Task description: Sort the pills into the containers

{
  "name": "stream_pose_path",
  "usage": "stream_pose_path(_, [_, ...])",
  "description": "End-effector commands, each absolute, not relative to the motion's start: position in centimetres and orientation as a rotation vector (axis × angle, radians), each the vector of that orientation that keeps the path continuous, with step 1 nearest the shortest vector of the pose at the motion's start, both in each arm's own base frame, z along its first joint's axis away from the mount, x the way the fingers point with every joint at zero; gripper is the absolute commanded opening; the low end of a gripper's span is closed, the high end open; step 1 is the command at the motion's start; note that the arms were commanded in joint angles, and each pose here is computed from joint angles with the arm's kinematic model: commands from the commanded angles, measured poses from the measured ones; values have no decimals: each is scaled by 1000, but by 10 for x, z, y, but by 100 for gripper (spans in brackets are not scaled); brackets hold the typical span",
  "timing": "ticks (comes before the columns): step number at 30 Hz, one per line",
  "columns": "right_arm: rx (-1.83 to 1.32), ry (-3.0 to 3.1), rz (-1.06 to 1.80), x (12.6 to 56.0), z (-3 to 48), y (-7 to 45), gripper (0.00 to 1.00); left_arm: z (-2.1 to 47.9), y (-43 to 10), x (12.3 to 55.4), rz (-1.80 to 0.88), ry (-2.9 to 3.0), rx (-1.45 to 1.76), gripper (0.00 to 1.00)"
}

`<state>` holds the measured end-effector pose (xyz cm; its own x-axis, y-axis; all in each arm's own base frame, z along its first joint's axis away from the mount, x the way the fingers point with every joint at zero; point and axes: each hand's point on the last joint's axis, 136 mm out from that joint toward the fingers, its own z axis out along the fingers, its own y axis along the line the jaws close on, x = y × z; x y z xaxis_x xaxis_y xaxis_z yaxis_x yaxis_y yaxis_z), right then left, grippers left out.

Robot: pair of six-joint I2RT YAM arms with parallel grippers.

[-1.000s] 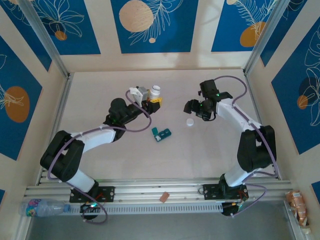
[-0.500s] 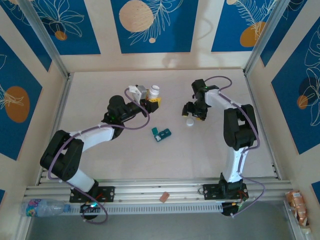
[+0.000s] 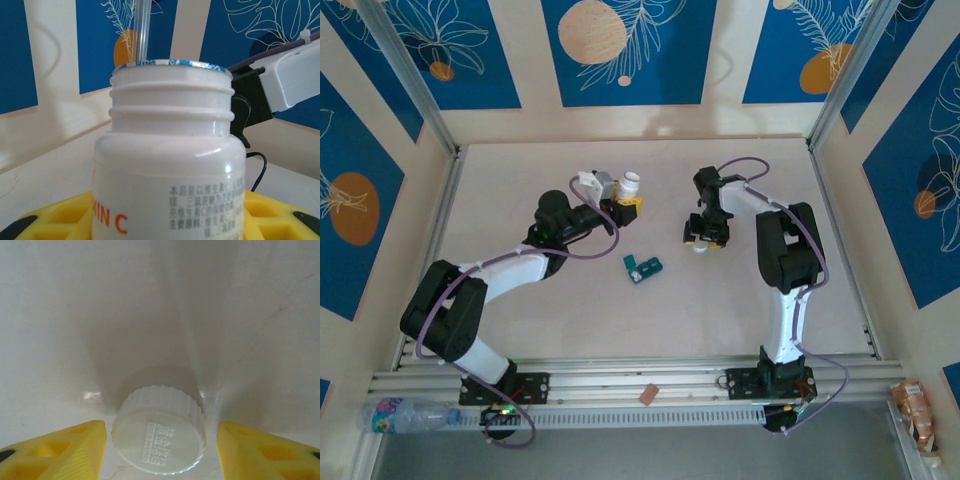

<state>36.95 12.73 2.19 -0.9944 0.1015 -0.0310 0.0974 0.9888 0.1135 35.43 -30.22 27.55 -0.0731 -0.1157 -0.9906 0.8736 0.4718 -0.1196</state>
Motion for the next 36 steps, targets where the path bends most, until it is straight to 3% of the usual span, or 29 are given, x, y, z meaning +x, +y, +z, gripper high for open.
stream_pose_path(1, [117,3116,131,368,18,127,57,290,-299,356,-955,1374,721,0])
stream_pose_path(13, [98,3115,129,373,17,129,54,284,-297,354,-965,1392,720,0])
stream_pose_path(20, [79,3108,154,373,24,134,34,278,-294,353,-965,1404,719,0])
stream_pose_path(36, [-37,2885,492,374,166,182,33,261,-292,353,-968,1374,745,0])
